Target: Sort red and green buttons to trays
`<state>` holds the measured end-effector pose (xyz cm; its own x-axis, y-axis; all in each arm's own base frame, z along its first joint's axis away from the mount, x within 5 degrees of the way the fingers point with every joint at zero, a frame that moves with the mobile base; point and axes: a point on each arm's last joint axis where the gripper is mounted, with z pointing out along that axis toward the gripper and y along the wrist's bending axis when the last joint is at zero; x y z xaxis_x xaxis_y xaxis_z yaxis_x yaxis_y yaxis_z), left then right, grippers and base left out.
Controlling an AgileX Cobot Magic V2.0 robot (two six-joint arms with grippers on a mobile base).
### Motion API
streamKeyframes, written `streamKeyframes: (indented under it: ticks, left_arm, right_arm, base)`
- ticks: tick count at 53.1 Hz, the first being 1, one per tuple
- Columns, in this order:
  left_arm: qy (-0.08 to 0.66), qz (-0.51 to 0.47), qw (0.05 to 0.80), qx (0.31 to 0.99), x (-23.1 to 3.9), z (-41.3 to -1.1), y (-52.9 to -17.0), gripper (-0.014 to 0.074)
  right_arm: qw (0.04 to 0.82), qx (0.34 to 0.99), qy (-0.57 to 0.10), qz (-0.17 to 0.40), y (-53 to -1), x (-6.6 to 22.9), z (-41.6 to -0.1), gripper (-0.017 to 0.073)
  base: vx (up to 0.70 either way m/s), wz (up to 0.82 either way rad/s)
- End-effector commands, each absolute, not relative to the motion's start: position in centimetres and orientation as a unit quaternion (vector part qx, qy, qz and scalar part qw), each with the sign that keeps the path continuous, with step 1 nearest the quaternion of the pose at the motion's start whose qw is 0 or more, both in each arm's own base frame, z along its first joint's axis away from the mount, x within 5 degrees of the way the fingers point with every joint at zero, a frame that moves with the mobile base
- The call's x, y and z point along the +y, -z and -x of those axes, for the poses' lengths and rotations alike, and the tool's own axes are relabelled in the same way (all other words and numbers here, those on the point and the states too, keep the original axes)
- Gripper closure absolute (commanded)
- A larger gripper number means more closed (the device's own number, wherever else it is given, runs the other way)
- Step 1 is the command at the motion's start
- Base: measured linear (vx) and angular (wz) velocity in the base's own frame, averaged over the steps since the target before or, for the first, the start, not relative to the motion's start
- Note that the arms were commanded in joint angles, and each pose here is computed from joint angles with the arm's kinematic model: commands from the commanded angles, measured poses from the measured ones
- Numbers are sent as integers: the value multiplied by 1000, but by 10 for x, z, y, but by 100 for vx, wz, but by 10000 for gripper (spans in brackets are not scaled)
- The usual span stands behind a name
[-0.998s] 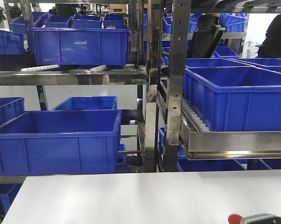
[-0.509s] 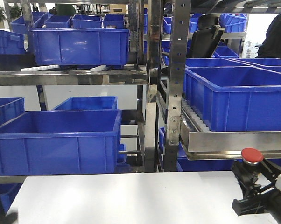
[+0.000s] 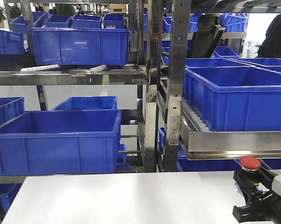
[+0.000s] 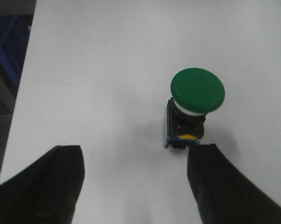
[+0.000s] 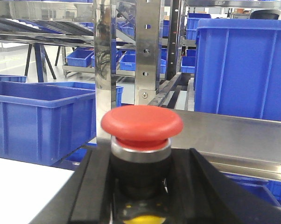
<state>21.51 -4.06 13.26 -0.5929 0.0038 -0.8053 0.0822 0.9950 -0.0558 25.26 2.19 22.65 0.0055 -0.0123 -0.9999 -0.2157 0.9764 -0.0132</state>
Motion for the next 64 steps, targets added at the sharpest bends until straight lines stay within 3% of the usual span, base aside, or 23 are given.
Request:
streamKeyframes:
  ticks: [1, 27, 33, 42, 45, 54, 64]
  left_arm:
    - [62, -44, 508, 858, -50, -237, -141, 8]
    - [102, -55, 504, 856, -71, -295, -112, 31]
    - [100, -55, 497, 860, -72, -298, -106, 141]
    - [100, -57, 498, 860, -72, -297, -111, 487]
    - [101, -57, 504, 856, -72, -297, -118, 606]
    - [115, -38, 524, 843, -72, -296, -160, 601]
    - [90, -82, 539, 834, -70, -291, -242, 599]
  right_arm:
    - [752, 649, -76, 80, -249, 21, -252, 569]
    - [753, 649, -76, 77, -249, 21, -252, 569]
    - [753, 649, -76, 77, -249, 21, -252, 569]
    - [753, 649, -76, 77, -249, 21, -252, 569]
    - [753, 649, -76, 77, -249, 21, -252, 569]
    - [753, 650, -75, 73, -249, 20, -253, 569]
    - [716, 693, -81, 28, -243, 15, -254, 569]
  base:
    - [0, 0]
    - [0, 0]
    - [0, 0]
    - [0, 0]
    - [0, 0]
    - [0, 0]
    - [0, 0]
